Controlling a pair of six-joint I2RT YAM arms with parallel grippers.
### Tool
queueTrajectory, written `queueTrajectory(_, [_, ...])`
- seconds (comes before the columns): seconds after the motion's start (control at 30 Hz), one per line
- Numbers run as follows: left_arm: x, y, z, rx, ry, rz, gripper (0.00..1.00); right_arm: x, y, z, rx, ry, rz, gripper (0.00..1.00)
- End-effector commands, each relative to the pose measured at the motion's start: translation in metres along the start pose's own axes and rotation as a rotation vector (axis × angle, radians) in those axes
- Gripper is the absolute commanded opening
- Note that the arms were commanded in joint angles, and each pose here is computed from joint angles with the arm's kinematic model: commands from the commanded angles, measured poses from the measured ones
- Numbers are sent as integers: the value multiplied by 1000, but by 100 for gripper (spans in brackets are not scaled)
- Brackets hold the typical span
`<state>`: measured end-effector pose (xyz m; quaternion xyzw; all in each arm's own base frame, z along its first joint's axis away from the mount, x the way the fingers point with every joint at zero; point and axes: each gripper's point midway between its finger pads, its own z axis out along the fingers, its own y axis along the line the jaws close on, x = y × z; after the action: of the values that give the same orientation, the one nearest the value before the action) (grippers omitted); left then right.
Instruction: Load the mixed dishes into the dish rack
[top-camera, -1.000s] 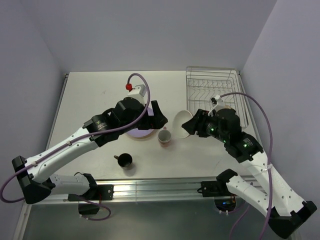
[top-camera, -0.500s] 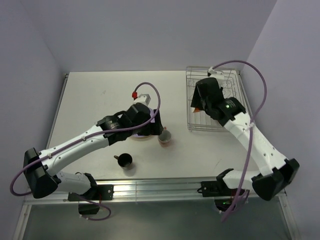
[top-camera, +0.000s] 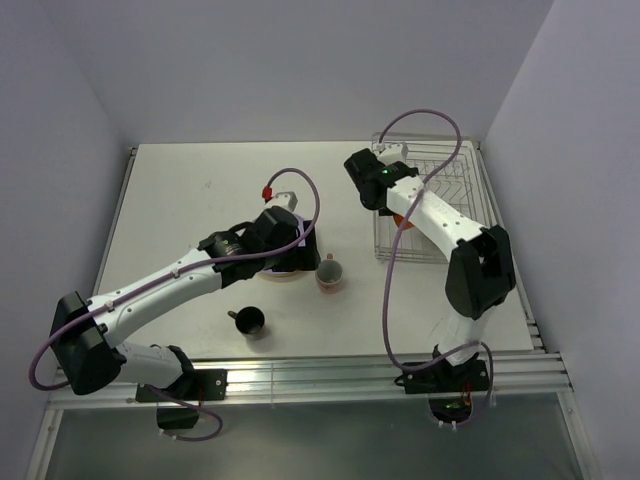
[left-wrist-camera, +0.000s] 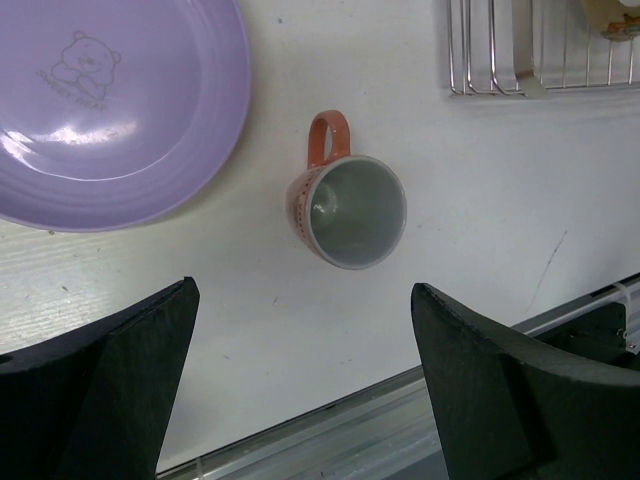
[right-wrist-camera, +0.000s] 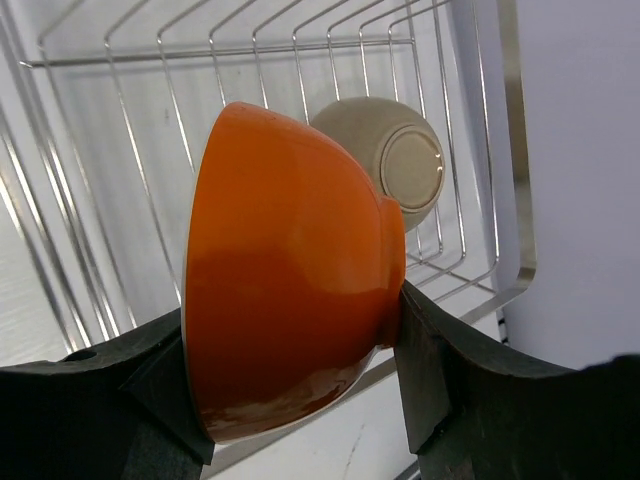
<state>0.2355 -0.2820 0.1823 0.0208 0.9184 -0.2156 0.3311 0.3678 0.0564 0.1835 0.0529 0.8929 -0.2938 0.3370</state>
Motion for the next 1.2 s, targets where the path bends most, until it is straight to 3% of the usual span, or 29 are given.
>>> queueTrajectory(0.0, [-8, -7, -4, 54, -28, 8, 94, -21, -22, -1, 143, -47, 6, 0])
queueTrajectory(0.5, [-2, 0, 0, 64, -5, -2, 93, 13, 20, 53, 252, 57, -150, 0])
queueTrajectory(0.9, [-3, 0, -1, 66, -3, -7, 93, 34, 45, 70, 197, 105, -175, 18])
queueTrajectory(1.03, [-1, -1, 1, 69, 4, -9, 93, 35, 52, 68, 123, 103, -145, 55])
queueTrajectory(1.17, [1, -1, 2, 72, 13, -13, 92, 38, 59, 66, 61, 115, -135, 71])
